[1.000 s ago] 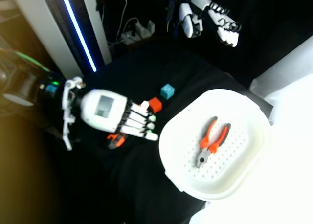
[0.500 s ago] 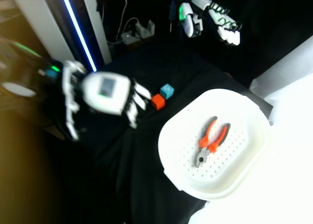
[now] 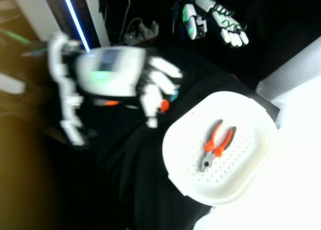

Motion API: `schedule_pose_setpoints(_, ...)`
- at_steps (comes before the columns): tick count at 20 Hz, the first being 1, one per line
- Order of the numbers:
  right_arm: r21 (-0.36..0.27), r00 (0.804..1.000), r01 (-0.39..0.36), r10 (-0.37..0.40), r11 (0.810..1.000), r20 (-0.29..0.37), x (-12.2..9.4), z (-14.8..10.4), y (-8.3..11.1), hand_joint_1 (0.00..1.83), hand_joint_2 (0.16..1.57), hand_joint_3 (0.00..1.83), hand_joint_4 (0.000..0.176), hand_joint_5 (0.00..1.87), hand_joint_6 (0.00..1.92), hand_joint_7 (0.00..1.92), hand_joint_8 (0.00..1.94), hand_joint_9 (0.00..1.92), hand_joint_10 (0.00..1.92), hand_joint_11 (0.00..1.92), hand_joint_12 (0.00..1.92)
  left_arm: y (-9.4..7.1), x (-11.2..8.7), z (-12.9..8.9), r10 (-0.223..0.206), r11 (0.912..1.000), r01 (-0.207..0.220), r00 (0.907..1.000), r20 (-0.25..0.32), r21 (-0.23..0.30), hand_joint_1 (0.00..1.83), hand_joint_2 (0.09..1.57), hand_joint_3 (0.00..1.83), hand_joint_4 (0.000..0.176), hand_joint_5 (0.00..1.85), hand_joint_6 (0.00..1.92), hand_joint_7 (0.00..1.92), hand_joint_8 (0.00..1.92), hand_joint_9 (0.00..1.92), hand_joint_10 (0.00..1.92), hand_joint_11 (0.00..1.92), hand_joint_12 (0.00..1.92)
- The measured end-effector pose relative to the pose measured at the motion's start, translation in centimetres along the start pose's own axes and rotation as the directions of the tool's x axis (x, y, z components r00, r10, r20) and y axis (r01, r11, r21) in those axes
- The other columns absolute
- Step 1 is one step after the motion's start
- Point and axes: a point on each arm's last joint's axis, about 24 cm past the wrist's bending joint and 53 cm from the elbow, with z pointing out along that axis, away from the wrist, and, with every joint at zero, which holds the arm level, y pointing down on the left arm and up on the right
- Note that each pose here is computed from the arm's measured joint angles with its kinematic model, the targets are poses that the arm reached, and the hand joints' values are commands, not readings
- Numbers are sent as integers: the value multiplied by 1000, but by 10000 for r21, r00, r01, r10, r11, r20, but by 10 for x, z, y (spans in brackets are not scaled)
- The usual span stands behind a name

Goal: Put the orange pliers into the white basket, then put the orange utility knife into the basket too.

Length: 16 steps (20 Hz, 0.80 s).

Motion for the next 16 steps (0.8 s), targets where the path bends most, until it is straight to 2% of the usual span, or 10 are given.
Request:
schedule_pose_setpoints(3,709,9971,68,-14,9975,-757,21,31,-22,1276,1246,0,109,881,1921,938,1941,1121,1921,1256,1921,2,5,1,-62,10000,62,9999,-152,-16,204,1463,0,74,184,4,196,0,131,1,0,124)
schedule_pose_setpoints(4,883,9948,109,-19,9960,-1022,29,40,-27,1356,1226,0,56,873,1921,997,1941,1138,1921,1263,1921,1,7,1,-108,9999,110,9997,-221,55,177,1456,0,76,183,3,204,2,133,2,0,178)
schedule_pose_setpoints(6,1231,9863,156,49,9923,-1650,52,54,-35,1038,1335,18,0,603,1740,711,1941,838,1921,966,1921,2,11,3,-239,9997,241,9991,-353,35,179,1454,0,63,186,3,212,4,126,2,0,149)
schedule_pose_setpoints(7,1460,9770,193,123,9891,-2129,68,59,-39,1023,1382,5,0,467,1727,599,1733,389,1661,329,1919,3,14,4,-261,9997,261,9989,-391,19,178,1454,0,51,183,2,215,5,123,1,0,142)
schedule_pose_setpoints(8,1601,9720,117,264,9870,-2337,75,59,-41,741,1281,0,36,195,755,281,847,170,944,65,1348,3,14,5,-287,9996,287,9988,-404,-9,183,1465,4,42,185,3,214,4,119,0,0,141)
schedule_pose_setpoints(10,1818,9700,-18,460,9833,-2389,76,57,-47,489,1234,0,72,51,115,77,91,43,155,2,562,4,16,4,-348,9994,346,9982,-494,-53,198,1472,4,32,186,3,214,2,129,4,0,177)
schedule_pose_setpoints(12,1867,9729,-43,473,9824,-2263,71,55,-51,386,1202,0,74,1,4,2,3,1,5,0,23,3,17,4,-360,9994,359,9982,-483,-34,194,1470,2,47,196,7,218,3,132,5,0,227)
schedule_pose_setpoints(13,1874,9730,-52,483,9823,-2259,70,55,-51,355,1182,0,75,0,0,0,0,0,0,0,4,3,17,4,-362,9993,361,9982,-487,-24,212,1472,1,39,199,7,214,1,135,5,0,180)
schedule_pose_setpoints(14,1852,9726,-60,488,9827,-2275,70,54,-50,333,1153,0,112,0,0,0,0,0,0,0,0,3,17,4,-368,9993,368,9981,-490,-17,215,1467,0,46,197,6,209,0,136,5,0,170)
schedule_pose_setpoints(16,1672,9749,-115,482,9859,-2175,63,45,-43,300,1126,0,98,0,0,0,0,0,0,0,0,3,17,4,-384,9993,384,9980,-498,3,204,1473,1,42,190,3,222,3,155,11,0,274)
